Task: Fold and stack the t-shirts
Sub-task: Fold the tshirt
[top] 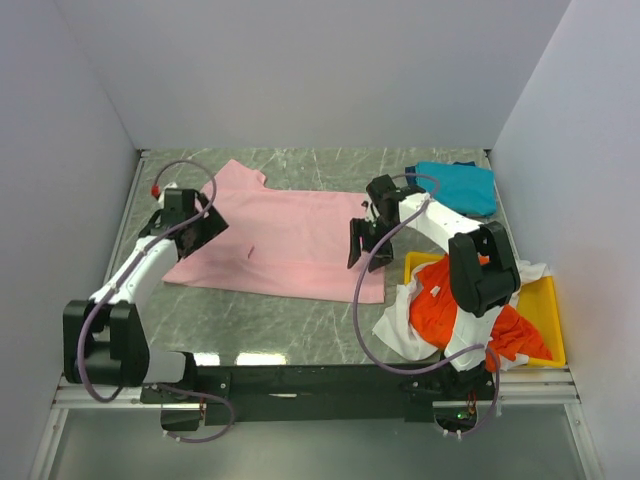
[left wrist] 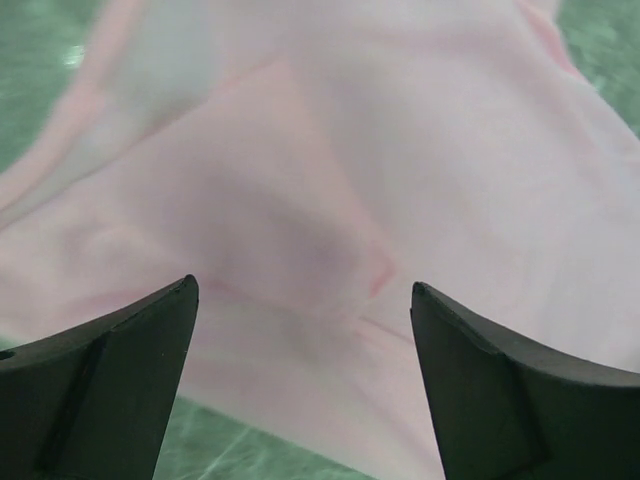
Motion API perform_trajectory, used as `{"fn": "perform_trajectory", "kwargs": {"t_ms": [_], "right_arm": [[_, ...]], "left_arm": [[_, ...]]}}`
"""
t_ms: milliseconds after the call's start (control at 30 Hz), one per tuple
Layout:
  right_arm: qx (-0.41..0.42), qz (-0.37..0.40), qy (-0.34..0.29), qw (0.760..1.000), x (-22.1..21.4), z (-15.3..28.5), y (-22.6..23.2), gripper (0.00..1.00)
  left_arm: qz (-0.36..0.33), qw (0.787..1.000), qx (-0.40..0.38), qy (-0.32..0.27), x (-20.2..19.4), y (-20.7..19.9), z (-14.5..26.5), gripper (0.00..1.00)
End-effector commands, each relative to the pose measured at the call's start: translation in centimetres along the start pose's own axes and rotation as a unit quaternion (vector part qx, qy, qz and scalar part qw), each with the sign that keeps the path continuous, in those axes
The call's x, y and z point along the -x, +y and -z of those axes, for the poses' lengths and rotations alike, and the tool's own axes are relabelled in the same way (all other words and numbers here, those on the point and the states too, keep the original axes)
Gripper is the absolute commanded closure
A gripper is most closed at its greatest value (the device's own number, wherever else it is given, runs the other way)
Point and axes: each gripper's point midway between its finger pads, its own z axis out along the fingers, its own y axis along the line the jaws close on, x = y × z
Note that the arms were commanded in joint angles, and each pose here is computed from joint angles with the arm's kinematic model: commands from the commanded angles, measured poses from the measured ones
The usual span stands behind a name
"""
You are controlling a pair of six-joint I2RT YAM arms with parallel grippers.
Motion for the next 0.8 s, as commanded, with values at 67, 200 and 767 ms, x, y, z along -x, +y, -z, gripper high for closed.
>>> {"fn": "perform_trajectory", "kwargs": {"t_ms": [67, 200, 767], "right_arm": [[0.016, 0.017, -0.027, 0.999, 2.2, 0.2, 1.6, 0.33], [0.030, 0.014, -0.022, 0.999, 2.7, -1.3, 1.9, 0.33], [-0.006, 0.003, 0.034, 0.999, -1.8, -5.2, -1.1, 0.34]], "left_arm": [[0.006, 0.997, -0.082, 0.013, 0.4, -5.2, -2.2, 0.08], [0.007, 0.996, -0.079, 0.041, -1.0, -5.3, -4.7, 0.07], [0.088, 0.988, 0.021, 0.124, -9.7, 2.5, -5.2, 0.05]]}}
